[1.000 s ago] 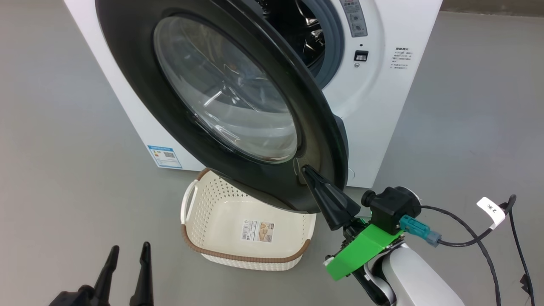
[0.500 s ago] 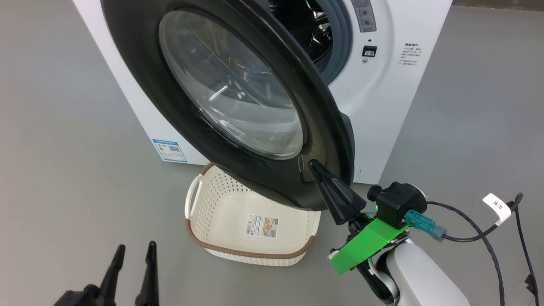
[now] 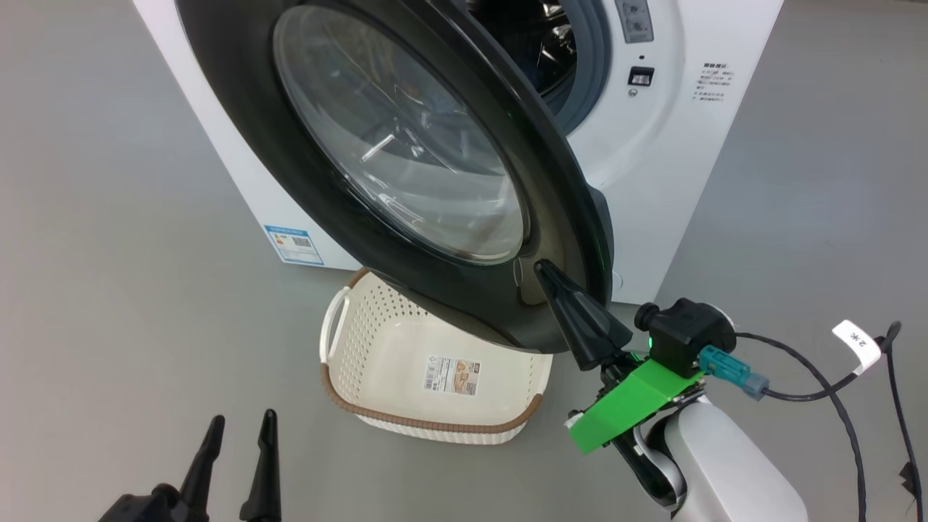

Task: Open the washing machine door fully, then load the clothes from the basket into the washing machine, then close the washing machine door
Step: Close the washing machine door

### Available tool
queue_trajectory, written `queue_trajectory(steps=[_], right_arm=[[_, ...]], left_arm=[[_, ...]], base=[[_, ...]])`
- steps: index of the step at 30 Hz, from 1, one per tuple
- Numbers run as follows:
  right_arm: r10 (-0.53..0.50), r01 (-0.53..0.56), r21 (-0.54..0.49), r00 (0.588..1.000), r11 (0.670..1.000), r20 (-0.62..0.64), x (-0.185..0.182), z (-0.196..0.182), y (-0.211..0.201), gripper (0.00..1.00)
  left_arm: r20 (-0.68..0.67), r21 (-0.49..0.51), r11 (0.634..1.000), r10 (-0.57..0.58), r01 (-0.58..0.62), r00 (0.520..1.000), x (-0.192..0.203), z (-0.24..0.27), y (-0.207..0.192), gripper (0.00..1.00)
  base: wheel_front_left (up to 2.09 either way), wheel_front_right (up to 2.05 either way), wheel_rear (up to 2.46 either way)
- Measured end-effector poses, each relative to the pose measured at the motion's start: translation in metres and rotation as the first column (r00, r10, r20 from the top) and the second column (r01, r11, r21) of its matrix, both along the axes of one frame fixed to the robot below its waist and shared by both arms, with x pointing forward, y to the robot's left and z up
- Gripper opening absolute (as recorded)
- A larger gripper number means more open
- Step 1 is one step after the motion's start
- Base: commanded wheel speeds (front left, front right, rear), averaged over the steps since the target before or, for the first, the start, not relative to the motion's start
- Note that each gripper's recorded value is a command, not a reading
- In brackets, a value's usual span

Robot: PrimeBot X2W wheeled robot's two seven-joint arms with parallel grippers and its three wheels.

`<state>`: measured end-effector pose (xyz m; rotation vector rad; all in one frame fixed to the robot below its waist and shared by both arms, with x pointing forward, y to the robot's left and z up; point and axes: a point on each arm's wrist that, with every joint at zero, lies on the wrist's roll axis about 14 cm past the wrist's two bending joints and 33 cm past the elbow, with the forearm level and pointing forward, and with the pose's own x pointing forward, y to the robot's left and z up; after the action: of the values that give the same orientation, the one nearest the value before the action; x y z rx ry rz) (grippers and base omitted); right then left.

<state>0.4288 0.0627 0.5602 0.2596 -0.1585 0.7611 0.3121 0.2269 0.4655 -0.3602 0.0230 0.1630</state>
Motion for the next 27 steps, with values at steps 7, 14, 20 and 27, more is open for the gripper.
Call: queue_trajectory(steps=[7,14,20,27], right_arm=[[-0.007,0.007,0.0,1.0,1.0,-0.02,0.008,-0.009,-0.002,0.0],[-0.015,0.015,0.008,1.0,1.0,-0.011,0.023,-0.008,-0.002,0.0],[-0.027,0.027,0.012,1.0,1.0,-0.014,0.036,-0.012,-0.004,0.0],[-0.078,0.078,0.001,0.997,0.997,0.015,0.064,-0.013,-0.015,0.0]], left_arm=[[-0.013,-0.006,1.0,-0.003,0.003,1.0,0.006,-0.004,-0.001,1.0],[-0.021,-0.006,1.0,-0.014,0.014,1.0,0.018,-0.006,-0.002,1.0],[-0.043,-0.005,1.0,-0.031,0.031,0.999,0.025,-0.013,-0.006,1.0],[-0.047,-0.019,0.997,-0.069,0.068,0.997,0.043,-0.016,-0.017,1.0]], base=[[0.0,0.0,0.0],[0.0,0.0,0.0],[0.0,0.0,0.0],[0.0,0.0,0.0]])
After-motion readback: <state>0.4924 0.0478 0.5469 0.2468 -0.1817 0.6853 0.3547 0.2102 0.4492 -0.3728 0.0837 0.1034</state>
